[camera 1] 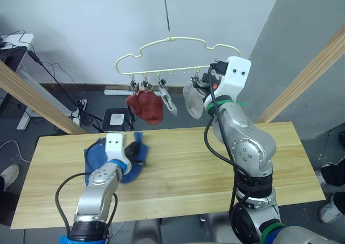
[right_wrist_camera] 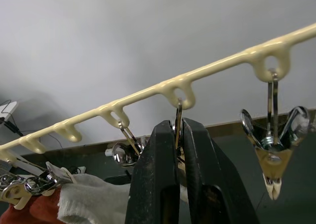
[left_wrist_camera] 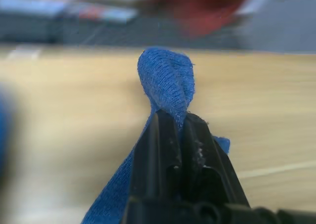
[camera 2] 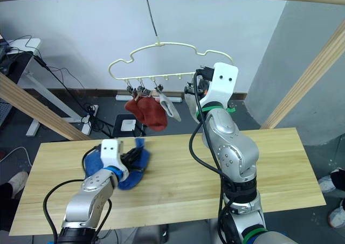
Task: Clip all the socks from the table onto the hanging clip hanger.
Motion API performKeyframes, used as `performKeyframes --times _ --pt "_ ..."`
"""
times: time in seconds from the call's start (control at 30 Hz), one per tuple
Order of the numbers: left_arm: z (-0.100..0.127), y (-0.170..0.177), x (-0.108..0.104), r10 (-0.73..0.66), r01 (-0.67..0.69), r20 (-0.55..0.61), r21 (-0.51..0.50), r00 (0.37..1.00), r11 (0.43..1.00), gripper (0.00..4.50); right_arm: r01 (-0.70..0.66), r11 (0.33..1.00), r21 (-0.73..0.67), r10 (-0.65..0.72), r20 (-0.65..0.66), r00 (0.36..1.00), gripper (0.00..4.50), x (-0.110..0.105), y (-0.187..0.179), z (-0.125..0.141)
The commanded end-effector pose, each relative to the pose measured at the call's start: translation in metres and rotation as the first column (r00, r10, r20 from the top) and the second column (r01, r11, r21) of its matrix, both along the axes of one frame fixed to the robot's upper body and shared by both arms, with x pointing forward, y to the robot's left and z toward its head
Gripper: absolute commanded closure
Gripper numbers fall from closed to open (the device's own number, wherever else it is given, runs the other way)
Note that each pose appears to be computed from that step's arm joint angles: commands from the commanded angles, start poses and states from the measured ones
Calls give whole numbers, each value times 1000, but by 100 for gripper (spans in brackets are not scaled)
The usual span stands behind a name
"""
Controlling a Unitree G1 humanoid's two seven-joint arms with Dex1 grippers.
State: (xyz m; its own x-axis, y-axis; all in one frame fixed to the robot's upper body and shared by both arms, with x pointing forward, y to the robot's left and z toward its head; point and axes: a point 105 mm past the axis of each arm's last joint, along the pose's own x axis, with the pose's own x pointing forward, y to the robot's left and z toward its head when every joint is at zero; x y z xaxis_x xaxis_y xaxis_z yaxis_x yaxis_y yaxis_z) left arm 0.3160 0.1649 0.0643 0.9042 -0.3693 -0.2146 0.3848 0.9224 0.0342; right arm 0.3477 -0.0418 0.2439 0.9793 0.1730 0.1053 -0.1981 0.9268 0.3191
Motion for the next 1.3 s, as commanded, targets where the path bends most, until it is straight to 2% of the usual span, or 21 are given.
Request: performKeyframes --times 0.03,0.13,0.23,0.53,0.63,0.97,1.3 --pt "50 -59 -7 -308 313 209 10 928 950 450 -37 997 72 31 85 996 450 -13 11 28" --pt "66 -92 -9 -435 443 275 37 857 896 450 -29 997 66 23 90 996 450 -14 8 29" --pt "77 -112 -4 -465 475 335 56 820 878 450 -24 998 62 18 98 995 450 -15 7 32" --pt "92 -130 37 -330 381 393 -58 858 923 450 -15 998 53 10 103 995 450 -16 5 33" --pt "99 -135 44 -309 384 398 -123 864 915 450 -15 999 52 10 100 995 450 -16 5 33" --pt "109 -141 33 -379 478 441 -137 814 868 450 -17 999 47 12 96 995 450 -16 6 31" --pt "119 -136 41 -343 440 479 -102 808 892 450 -26 999 41 22 94 995 450 -16 8 30"
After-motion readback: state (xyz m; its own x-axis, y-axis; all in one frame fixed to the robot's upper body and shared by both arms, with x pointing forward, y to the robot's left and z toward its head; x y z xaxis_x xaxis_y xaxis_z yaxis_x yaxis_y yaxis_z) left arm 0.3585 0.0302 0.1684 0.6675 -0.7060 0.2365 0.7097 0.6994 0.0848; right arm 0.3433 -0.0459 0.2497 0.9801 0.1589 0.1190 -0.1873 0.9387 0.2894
